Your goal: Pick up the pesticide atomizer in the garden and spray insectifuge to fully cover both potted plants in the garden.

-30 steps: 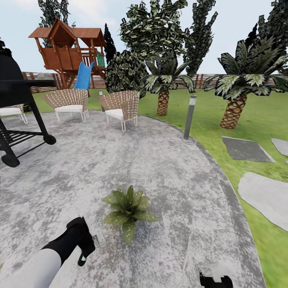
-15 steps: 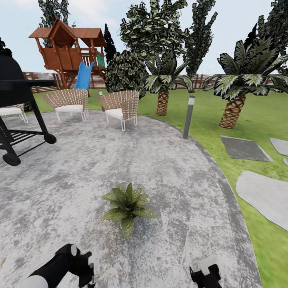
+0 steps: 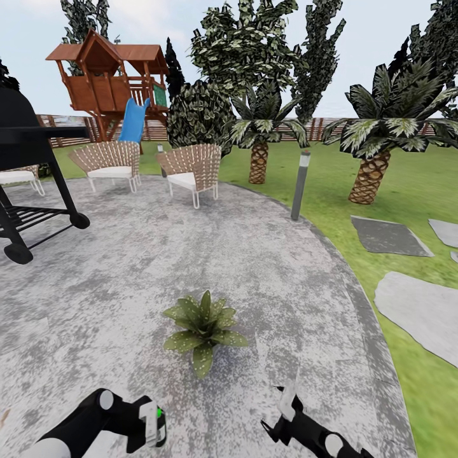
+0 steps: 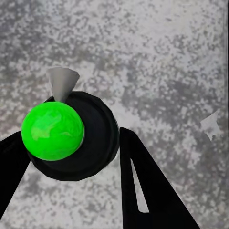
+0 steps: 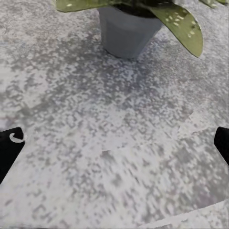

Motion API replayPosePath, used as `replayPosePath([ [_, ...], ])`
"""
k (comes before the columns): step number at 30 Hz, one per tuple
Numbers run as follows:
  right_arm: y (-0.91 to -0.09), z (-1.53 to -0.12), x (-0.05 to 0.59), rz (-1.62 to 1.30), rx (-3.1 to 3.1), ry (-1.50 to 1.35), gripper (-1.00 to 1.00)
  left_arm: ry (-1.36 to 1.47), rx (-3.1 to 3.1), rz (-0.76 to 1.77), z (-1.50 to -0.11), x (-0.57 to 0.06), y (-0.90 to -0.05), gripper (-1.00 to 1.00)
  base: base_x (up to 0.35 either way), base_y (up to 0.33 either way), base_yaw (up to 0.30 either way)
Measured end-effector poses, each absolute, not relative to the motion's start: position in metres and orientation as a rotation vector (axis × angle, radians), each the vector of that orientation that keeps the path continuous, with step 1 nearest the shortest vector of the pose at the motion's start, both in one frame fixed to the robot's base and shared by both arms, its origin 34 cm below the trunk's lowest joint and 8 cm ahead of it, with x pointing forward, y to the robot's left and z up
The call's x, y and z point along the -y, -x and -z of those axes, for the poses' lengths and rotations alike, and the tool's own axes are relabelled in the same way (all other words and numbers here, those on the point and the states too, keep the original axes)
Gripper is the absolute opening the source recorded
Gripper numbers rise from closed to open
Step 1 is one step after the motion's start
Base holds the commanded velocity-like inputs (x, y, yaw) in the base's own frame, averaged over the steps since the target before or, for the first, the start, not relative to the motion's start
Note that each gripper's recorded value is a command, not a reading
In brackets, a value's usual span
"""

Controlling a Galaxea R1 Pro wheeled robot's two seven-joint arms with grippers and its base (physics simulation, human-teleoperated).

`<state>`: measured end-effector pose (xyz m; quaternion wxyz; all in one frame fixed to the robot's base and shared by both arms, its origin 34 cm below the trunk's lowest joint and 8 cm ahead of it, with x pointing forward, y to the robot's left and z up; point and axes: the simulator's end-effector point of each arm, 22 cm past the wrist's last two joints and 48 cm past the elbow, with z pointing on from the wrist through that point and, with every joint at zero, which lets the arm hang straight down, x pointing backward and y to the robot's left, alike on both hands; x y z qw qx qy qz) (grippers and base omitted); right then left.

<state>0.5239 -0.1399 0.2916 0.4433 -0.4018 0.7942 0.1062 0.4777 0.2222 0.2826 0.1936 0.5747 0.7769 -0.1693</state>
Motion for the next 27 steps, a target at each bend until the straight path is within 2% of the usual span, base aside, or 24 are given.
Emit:
replayPosePath([
  [3,-0.519,-0.301,0.118,-0.340,-1.911,1.104,1.00,-1.606,-2.170,0.489,-0.284,-0.218,-0.478,-1.00,0.000,0.000,0.000],
  [11,-0.517,-0.308,0.105,-0.381,-1.878,1.145,1.00,-1.602,-2.080,0.531,-0.291,-0.198,-0.480,-1.00,0.000,0.000,0.000],
  [12,-0.516,-0.308,0.103,-0.389,-1.877,1.149,-1.00,-1.603,-2.074,0.537,-0.291,-0.195,-0.480,-1.00,0.000,0.000,0.000],
  [27,-0.494,-0.324,0.055,-0.578,-1.801,1.250,-1.00,-1.714,-1.998,0.600,-0.288,-0.148,-0.464,-1.00,0.000,0.000,0.000],
])
